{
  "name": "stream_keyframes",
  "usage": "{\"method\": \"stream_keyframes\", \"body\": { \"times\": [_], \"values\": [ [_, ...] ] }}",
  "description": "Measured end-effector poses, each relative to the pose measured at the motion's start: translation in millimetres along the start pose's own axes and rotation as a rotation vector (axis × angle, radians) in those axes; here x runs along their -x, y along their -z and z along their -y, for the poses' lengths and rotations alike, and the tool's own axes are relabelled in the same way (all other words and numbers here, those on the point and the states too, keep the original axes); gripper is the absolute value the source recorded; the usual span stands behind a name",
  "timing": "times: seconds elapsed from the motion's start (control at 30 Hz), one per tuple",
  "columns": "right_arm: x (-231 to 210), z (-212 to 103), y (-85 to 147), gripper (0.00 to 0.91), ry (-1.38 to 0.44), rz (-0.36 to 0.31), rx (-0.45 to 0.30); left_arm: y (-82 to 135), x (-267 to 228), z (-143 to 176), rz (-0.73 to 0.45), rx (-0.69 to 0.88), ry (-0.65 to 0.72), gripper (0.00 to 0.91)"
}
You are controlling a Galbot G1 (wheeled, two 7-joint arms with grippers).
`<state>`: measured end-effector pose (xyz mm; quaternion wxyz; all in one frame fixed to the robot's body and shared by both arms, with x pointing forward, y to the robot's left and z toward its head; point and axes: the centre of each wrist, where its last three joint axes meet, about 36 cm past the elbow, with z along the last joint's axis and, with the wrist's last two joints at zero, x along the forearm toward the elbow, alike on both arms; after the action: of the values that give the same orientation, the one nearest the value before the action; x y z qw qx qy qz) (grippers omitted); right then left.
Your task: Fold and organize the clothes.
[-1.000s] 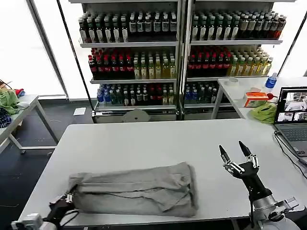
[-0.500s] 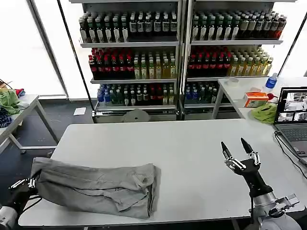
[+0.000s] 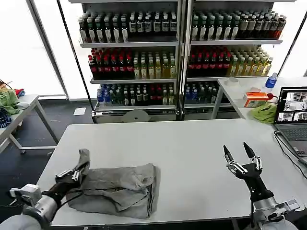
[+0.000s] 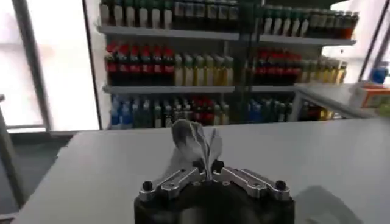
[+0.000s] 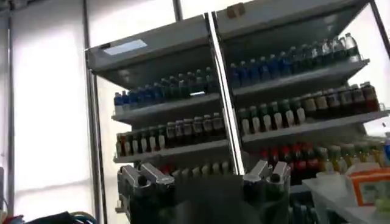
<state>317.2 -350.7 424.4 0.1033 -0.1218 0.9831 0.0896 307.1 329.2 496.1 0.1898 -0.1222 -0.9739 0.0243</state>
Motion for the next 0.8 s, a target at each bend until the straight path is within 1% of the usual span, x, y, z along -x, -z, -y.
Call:
{"method": "stream_keyframes", "body": {
  "times": [0.2,0.4,0.63,0.8],
  "values": [
    [-4.6,0.2,-4.0,0.907,-0.018,-0.008,0.006,-10.9,9.7,27.4,-0.052,-0.037,-0.103,0.010],
    [-8.9,-2.3,-9.5,0.907,-0.028,-0.017,0.015,-22.9,21.4,46.5,-0.097,-0.074,-0.162,0.010],
    [-13.4,-3.9,-13.9,0.907,-0.038,-0.026,0.021,-34.1,38.4,62.6,-0.142,-0.109,-0.200,0.010],
    [-14.9,-2.3,-15.3,0.907,-0.044,-0.030,0.020,-35.1,54.3,69.3,-0.159,-0.125,-0.213,0.010]
  ]
}}
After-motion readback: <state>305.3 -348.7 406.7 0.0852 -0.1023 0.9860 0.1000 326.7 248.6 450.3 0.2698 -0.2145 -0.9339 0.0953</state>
